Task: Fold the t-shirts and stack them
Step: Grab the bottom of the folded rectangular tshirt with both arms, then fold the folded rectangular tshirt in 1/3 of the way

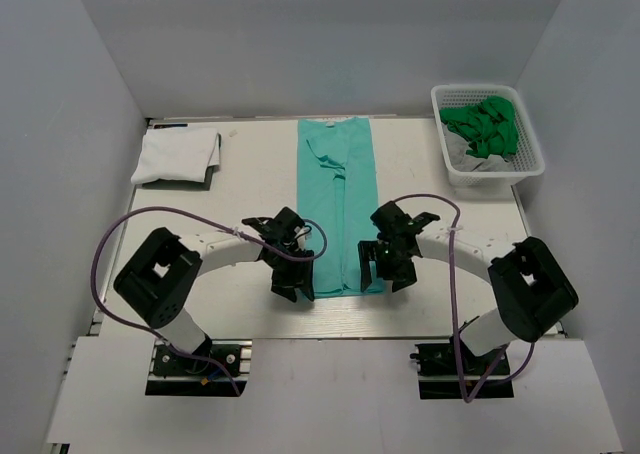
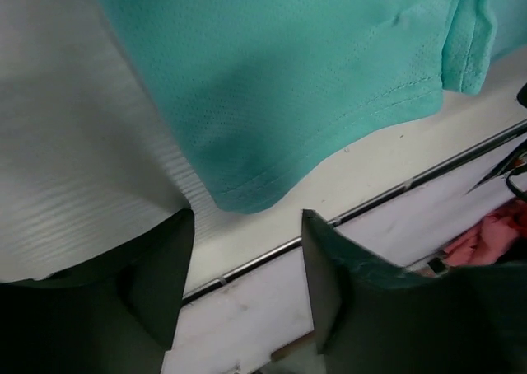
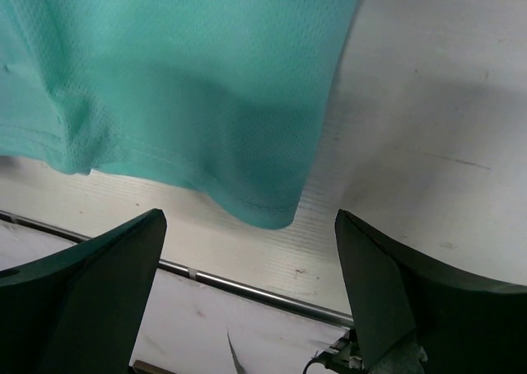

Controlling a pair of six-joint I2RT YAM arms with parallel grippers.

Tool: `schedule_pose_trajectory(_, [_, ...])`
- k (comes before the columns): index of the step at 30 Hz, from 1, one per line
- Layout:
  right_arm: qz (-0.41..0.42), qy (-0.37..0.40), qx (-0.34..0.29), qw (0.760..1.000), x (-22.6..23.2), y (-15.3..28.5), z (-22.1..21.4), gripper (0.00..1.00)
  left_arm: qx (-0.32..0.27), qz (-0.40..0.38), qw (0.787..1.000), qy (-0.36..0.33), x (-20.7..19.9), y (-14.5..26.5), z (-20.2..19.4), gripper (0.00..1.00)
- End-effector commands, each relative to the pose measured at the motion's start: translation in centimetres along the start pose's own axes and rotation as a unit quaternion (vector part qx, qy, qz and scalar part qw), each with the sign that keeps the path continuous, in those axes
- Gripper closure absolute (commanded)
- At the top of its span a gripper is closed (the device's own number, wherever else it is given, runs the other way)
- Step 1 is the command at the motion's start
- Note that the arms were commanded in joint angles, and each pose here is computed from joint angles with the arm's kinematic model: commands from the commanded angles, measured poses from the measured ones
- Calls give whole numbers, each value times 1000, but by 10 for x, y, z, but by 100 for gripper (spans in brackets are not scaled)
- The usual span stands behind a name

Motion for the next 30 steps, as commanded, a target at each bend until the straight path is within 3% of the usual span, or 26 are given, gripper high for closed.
schedule_pose_trajectory(1, [5, -10, -4, 1000, -2, -5, 4, 11, -6, 22, 1000, -18, 2, -12, 4, 43])
schedule_pose_trajectory(3, [4, -11, -7, 1000, -4, -8, 8, 17, -4, 23, 1000, -18, -2, -15, 3, 51])
schedule_pose_trajectory(7, [18, -4, 4, 1000, -3, -12, 10, 44, -26, 50, 998, -11, 2, -17, 5, 64])
schedule_pose_trajectory(8, [25, -2, 4, 1000, -3, -14, 10, 47, -28, 47, 998, -12, -1, -15, 7, 71])
schedule_pose_trajectory(9, [26, -2, 5, 1000, -3, -15, 12, 55, -34, 51, 998, -12, 0, -16, 8, 74])
schedule_pose_trajectory(10, [28, -2, 12, 1000, -3, -17, 10, 70, -35, 58, 998, -7, 0, -17, 10, 75])
schedule_pose_trajectory(12, [29, 3, 14, 999, -2, -16, 10, 79, -42, 70, 997, -5, 0, -17, 13, 85])
schedule_pose_trajectory(14, [34, 9, 13, 999, 0, -14, 10, 84, -45, 76, 996, -5, -3, -15, 17, 100])
schedule_pose_trajectory(16, [38, 9, 7, 999, 1, -8, 10, 86, -53, 75, 996, -7, -6, -14, 20, 100])
schedule_pose_trajectory(20, [57, 13, 1, 998, 8, 4, 7, 100, -76, 67, 995, -3, -11, 7, 16, 100])
schedule_pose_trajectory(25, [104, 15, 26, 994, 22, 14, -21, 100, -23, 16, 999, 20, -17, 30, -27, 100])
schedule_pose_trajectory(30, [110, 16, 37, 993, 32, 19, -41, 100, 5, 28, 999, 44, -8, 36, -52, 100])
Point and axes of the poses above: each gripper's point midway between its finger pads, its own y axis back along the fingers, its own x axis along the line the jaws close on, z = x × y, the point moved 7 cm from there along y, back along the fingers, and after that the axes turned 13 degrees about y, right-handed, at the moved point
